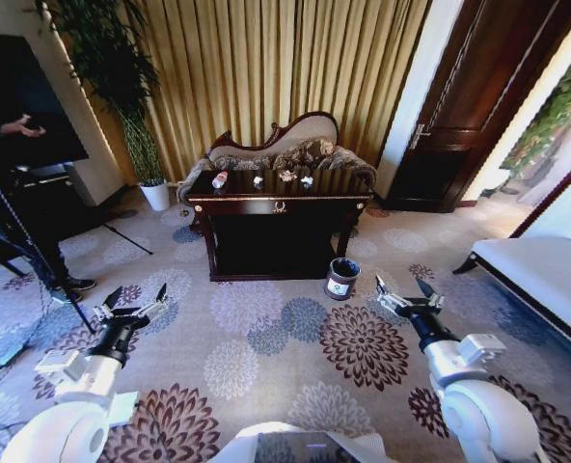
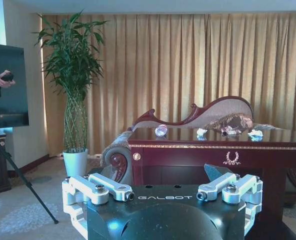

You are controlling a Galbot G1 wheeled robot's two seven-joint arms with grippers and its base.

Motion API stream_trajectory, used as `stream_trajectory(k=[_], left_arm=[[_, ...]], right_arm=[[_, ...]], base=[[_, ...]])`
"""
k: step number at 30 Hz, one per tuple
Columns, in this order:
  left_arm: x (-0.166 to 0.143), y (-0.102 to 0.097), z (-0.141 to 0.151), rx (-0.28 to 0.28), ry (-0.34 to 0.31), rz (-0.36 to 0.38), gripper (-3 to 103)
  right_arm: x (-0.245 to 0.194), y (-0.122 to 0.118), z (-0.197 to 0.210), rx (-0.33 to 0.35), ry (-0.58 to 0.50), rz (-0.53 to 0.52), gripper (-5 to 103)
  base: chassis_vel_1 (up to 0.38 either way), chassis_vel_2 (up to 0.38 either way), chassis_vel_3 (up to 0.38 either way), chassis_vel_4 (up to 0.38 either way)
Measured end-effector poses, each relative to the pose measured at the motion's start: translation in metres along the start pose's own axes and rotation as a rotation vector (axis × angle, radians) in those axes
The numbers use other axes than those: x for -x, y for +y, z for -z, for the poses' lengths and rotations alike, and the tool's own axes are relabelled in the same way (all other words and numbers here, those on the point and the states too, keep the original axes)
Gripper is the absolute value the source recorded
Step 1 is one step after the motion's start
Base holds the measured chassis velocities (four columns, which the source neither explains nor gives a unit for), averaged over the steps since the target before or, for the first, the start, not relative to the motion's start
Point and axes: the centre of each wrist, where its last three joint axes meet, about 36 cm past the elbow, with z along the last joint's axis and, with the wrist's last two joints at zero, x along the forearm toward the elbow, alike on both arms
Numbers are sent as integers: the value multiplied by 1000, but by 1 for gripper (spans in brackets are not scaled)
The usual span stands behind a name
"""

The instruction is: Move to the front of the table and place the trash on the table into the trash bin.

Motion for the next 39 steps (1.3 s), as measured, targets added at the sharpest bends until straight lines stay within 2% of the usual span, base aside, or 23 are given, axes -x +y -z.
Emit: stream_trajectory(k=[22,39], left_arm=[[1,3,-3,-3,2,7,100],[0,2,-3,-6,1,7,100]], right_arm=[[2,-1,-3,5,3,-1,100],[4,2,-3,14,-4,6,100]], base=[[-16,12,15,-15],[-218,195,220,-199]])
